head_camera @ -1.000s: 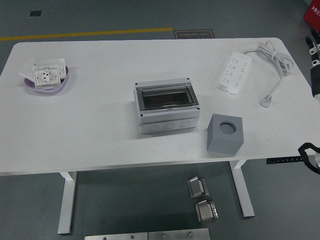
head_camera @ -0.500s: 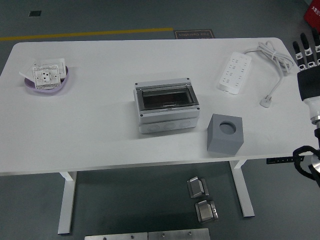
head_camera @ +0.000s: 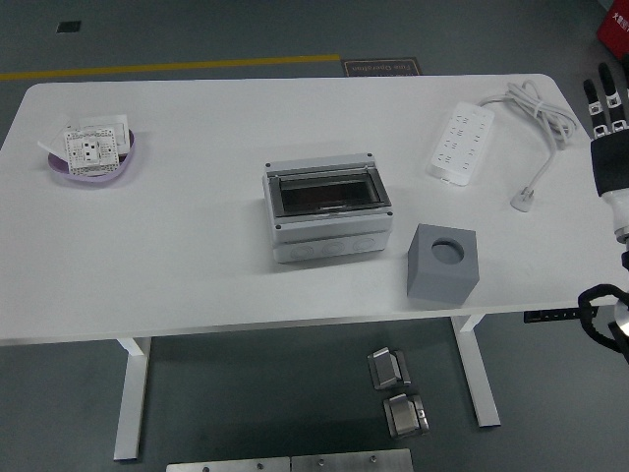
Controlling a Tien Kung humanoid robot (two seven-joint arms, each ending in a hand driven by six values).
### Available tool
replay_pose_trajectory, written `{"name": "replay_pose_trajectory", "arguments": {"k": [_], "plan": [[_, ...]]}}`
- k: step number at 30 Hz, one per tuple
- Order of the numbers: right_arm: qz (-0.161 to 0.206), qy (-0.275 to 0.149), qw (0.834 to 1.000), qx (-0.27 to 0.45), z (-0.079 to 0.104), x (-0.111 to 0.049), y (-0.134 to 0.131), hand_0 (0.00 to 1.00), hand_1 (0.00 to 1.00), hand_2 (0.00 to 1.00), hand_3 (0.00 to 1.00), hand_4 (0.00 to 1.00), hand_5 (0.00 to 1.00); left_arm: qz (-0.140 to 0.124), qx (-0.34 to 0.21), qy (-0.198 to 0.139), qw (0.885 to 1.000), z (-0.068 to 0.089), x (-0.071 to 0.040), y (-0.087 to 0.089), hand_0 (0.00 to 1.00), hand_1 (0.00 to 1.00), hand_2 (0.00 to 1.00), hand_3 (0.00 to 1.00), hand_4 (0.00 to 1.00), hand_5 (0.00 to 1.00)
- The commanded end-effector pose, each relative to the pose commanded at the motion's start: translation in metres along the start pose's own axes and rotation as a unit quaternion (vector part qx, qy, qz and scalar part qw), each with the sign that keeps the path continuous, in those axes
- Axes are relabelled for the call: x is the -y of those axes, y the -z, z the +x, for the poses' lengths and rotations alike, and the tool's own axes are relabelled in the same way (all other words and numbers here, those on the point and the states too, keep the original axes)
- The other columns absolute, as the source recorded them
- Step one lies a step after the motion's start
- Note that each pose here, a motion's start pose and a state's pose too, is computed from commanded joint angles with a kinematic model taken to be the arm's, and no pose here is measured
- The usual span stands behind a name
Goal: Pick up the cylinder from the cube,place it in the box,flap close box
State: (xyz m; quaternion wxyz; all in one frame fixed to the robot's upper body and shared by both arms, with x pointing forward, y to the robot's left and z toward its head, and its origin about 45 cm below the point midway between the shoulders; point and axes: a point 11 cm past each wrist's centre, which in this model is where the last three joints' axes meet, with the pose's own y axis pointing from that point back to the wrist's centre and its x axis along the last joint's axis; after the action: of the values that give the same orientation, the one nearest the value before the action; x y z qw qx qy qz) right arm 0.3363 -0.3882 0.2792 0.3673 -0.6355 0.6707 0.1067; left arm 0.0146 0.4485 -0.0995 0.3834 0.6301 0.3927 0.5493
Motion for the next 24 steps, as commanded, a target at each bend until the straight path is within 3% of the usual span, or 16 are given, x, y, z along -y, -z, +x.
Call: {"name": "replay_pose_trajectory", "arguments": {"k": [3, 4, 24], "plan": [[0.000, 0.000, 1.000, -0.001, 0.000, 0.000, 0.000, 0.983, 0.835, 0.874, 0.967, 0.948, 0.950, 0.000, -0.001, 0.001, 1.000, 0.000, 0.000, 0.000, 0.661, 0.655, 0.607, 0.643, 0.629, 0.433], [-0.001, 0.000, 1.000, -0.001, 0.000, 0.001, 0.000, 0.983, 0.864, 0.920, 0.892, 0.947, 0.958, 0.000, -0.002, 0.001, 1.000, 0.000, 0.000, -0.001, 0.660, 0.655, 0.607, 0.643, 0.629, 0.434], [-0.012, -0.002, 0.999, -0.051, 0.001, 0.000, 0.000, 0.989, 0.878, 0.907, 0.903, 0.935, 0.975, -0.008, -0.001, -0.007, 1.000, 0.010, -0.001, -0.010, 0.661, 0.655, 0.607, 0.643, 0.632, 0.434]]}}
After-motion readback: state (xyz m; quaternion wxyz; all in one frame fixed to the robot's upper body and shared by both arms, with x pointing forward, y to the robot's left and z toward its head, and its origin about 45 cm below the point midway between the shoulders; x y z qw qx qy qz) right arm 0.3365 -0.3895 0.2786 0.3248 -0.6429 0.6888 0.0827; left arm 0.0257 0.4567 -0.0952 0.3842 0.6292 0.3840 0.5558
